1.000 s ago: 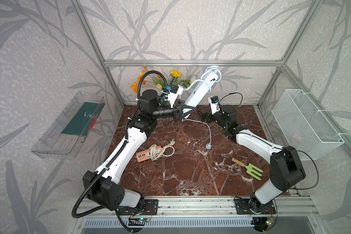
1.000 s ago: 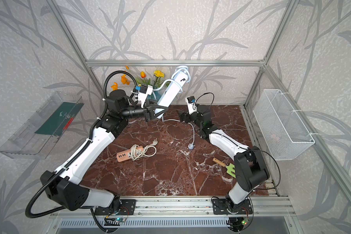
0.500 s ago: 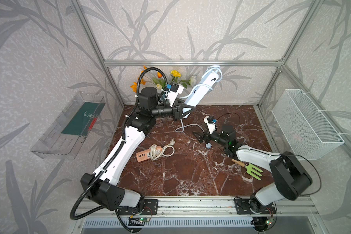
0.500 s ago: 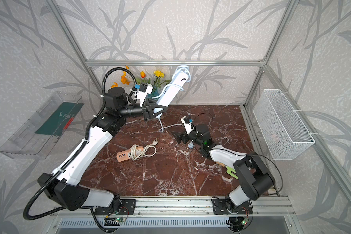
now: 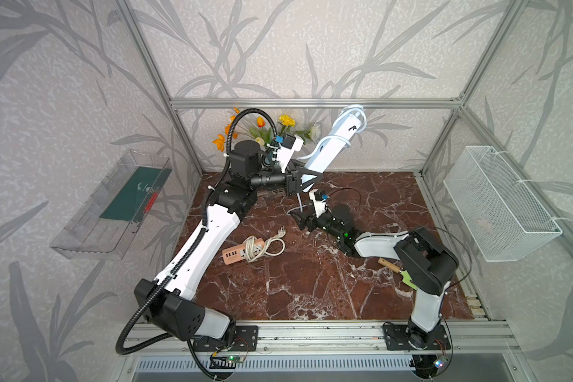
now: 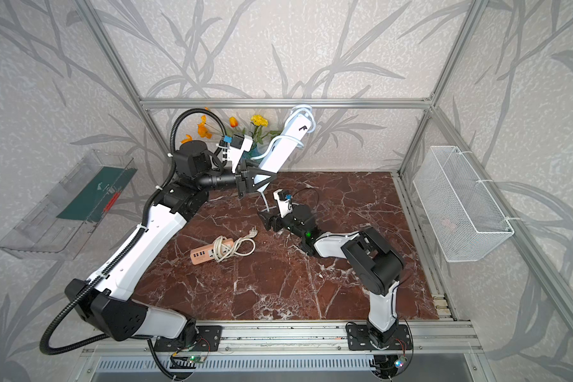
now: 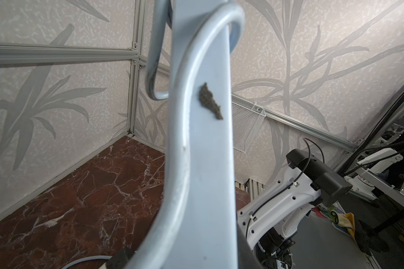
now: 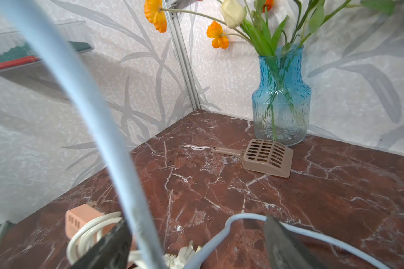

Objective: Wrap the cord around the power strip
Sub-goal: Wrap the power cord around the power strip.

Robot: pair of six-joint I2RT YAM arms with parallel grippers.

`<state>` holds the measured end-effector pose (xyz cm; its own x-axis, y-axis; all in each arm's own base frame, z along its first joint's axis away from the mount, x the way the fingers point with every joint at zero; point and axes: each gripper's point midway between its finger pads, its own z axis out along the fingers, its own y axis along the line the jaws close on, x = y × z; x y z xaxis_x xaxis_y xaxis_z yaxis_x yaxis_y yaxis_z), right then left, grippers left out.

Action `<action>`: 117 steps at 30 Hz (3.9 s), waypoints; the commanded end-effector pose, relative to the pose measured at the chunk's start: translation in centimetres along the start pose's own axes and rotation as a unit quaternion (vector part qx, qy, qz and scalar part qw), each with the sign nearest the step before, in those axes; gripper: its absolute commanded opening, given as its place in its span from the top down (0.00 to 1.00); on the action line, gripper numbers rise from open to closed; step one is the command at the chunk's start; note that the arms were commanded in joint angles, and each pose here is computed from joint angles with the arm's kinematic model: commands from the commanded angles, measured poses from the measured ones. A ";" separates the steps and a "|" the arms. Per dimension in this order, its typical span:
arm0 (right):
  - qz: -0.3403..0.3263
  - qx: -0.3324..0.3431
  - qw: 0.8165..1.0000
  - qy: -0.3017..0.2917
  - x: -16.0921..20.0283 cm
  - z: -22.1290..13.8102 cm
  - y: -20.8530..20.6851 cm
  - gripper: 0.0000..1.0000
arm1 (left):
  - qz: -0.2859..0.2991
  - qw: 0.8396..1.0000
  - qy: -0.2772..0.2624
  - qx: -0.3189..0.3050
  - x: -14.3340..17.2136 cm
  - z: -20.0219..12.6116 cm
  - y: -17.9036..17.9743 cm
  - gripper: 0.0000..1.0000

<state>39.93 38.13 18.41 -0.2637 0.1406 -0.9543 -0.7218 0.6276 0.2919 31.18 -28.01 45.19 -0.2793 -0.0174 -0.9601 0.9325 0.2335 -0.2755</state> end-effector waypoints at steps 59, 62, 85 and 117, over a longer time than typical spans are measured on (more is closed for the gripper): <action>-0.116 0.088 0.989 -0.039 -13.0 -3.9 -10.9 0.87 | 0.143 0.989 -0.022 0.000 -2.9 -1.3 -3.6 1.00; -0.108 0.127 0.985 -0.049 -11.3 -2.3 -11.5 0.81 | 0.150 0.989 -0.009 0.009 -2.8 -0.3 -4.5 1.00; -0.217 0.358 0.906 0.067 -7.2 -14.3 -14.2 1.00 | 0.060 0.918 0.152 -0.360 3.1 -9.6 10.8 1.00; -0.162 0.076 0.984 0.012 -19.4 -6.0 -15.2 0.94 | 0.155 0.986 -0.015 0.052 1.5 -2.1 -5.7 1.00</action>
<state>51.25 22.50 34.13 0.0278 -0.2677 -0.9631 -0.7363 0.6462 -0.2008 27.55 -27.37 34.19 -0.2632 0.3178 -0.9109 0.9449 0.2753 -0.1770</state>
